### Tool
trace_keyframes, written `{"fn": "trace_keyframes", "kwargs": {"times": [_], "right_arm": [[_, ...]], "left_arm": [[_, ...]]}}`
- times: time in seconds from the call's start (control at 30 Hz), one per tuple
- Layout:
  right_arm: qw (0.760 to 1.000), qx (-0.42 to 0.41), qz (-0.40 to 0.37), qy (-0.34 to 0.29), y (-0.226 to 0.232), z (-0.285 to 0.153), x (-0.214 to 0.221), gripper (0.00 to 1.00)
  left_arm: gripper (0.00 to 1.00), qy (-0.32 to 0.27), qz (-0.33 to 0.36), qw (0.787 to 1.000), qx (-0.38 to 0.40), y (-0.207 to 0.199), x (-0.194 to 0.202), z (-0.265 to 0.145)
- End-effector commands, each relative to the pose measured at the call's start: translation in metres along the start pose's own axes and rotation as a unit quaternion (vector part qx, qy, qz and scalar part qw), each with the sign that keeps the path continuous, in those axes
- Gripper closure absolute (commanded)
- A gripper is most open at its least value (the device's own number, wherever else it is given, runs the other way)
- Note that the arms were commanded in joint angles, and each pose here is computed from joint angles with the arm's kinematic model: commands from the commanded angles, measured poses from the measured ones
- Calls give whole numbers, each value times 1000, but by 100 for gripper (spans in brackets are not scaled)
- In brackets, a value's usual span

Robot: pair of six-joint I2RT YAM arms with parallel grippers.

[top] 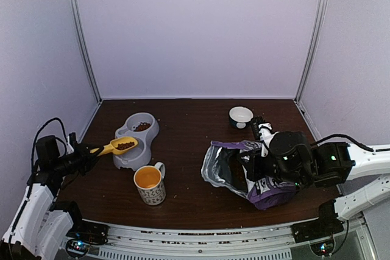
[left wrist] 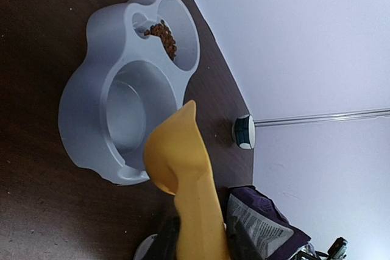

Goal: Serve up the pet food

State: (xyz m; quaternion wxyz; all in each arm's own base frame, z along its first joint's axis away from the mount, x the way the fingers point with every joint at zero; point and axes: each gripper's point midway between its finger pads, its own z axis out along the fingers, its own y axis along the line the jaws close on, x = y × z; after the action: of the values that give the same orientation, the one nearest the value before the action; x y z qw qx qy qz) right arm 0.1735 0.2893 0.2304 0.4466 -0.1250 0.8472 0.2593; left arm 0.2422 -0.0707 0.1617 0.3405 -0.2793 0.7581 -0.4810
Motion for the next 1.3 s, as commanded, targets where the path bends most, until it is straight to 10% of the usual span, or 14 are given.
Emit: {"fn": "trace_keyframes", "kwargs": {"times": [0.0, 1.27], "right_arm": [[999, 6, 8, -34, 0, -5, -20, 100], [999, 18, -16, -32, -2, -7, -23, 100]], "left_arm": [[100, -23, 59, 998, -17, -12, -14, -7], [100, 59, 270, 945, -172, -36, -45, -17]]}}
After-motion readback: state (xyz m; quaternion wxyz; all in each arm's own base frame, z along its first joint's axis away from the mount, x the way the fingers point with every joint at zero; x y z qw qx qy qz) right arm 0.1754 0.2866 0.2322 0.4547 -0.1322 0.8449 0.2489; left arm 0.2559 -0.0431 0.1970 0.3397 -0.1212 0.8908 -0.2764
